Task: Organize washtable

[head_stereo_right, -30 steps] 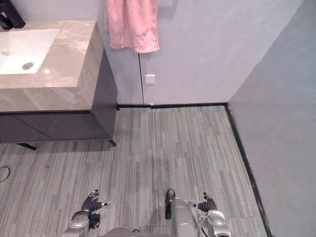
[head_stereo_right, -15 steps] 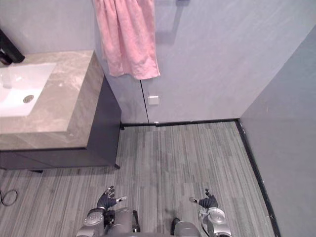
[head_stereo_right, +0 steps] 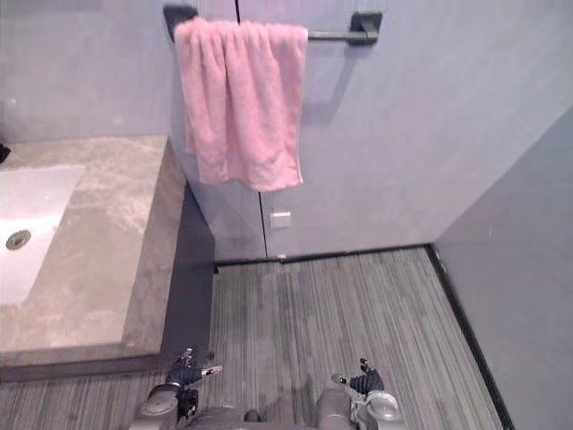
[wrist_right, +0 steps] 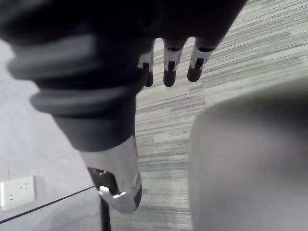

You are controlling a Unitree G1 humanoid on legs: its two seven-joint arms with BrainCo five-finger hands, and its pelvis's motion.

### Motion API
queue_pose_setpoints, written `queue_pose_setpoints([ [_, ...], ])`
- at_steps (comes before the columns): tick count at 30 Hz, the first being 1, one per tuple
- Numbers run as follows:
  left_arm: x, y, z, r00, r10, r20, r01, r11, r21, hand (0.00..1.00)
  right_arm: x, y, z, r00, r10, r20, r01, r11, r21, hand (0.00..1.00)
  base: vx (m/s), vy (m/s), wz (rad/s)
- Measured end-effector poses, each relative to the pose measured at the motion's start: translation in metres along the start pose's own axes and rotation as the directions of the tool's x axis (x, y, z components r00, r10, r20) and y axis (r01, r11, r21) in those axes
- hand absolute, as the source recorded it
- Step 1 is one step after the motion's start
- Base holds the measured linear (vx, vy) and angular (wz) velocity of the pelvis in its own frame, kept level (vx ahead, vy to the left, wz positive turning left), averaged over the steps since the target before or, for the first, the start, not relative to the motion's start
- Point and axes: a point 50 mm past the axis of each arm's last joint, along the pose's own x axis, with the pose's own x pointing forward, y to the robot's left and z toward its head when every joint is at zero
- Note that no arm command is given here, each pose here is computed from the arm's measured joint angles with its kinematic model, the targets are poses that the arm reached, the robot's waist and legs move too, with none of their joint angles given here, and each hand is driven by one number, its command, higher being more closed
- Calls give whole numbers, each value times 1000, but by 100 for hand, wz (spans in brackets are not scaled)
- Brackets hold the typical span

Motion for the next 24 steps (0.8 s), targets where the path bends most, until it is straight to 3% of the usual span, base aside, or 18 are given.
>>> queue_pose_setpoints([
  [7,0,-13,-5,999,-36,-30,35,999,-12,0,5,-12,17,999,-25,38,26,1000,-17,0,430,-230,24],
  [14,3,-36,13,997,-78,28,79,995,-52,0,0,-7,3,1000,-20,10,20,1000,3,0,338,-171,25],
  [24,-2,-27,-6,998,-62,-28,61,998,-31,0,-4,-12,-11,998,-50,-25,52,997,62,0,146,101,-8],
])
